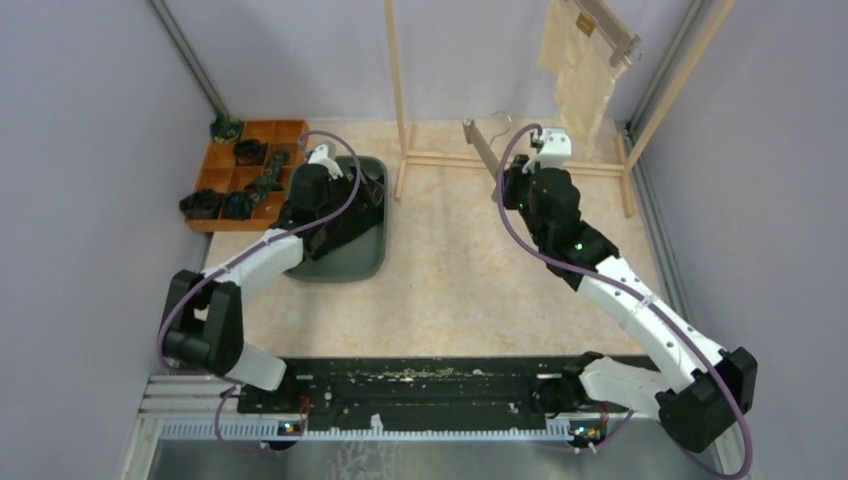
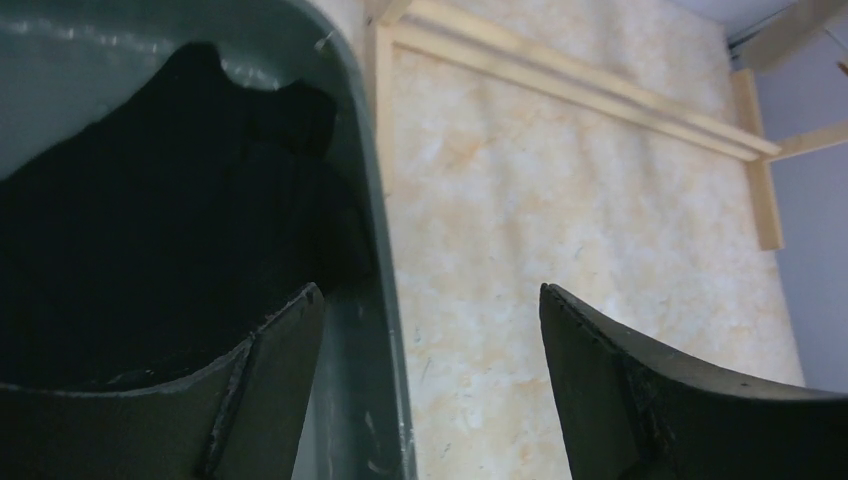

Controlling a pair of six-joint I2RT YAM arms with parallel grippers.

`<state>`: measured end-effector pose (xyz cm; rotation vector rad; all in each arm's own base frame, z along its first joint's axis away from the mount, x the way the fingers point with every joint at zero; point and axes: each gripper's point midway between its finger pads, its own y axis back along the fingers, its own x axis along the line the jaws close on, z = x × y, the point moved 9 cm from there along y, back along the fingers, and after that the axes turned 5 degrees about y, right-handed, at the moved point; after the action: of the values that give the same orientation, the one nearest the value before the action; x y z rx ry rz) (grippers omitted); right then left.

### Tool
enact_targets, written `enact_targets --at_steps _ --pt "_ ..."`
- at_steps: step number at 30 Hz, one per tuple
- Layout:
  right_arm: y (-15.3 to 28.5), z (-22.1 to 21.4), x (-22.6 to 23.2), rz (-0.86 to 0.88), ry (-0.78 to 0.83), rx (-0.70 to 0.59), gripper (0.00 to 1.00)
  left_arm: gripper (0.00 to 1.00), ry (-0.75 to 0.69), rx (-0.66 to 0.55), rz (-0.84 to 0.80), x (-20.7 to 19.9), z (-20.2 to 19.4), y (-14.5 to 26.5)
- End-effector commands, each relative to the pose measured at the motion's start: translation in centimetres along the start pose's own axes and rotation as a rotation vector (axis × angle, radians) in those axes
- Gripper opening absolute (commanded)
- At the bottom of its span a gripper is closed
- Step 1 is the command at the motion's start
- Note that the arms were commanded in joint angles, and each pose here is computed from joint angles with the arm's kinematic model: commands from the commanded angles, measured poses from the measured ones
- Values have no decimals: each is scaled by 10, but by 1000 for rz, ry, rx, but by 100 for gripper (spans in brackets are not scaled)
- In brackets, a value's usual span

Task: Clip the underwear to the hanger
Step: Pick up the underwear from the bin.

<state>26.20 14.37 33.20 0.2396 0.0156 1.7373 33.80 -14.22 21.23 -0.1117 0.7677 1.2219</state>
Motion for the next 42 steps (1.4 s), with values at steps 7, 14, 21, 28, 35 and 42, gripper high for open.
enact_targets --at_steps 7,14,21,28,35,42 --pt "45 1 -13 41 -84 -105 0 82 21 62 161 33 -24 -36" --pt "47 -12 -16 40 -84 -80 0 82 5 29 403 64 -27 -35" --pt "44 -19 -14 50 -87 -68 0 82 -4 57 502 86 -33 -46" --pt "43 -24 -15 49 -87 -54 0 82 -40 82 623 101 -37 -60" --pt "42 -29 -14 55 -89 -49 0 50 -87 97 704 111 -42 -68" --pt "41 -34 -15 50 -89 -38 0 0 -90 102 704 108 -41 -69"
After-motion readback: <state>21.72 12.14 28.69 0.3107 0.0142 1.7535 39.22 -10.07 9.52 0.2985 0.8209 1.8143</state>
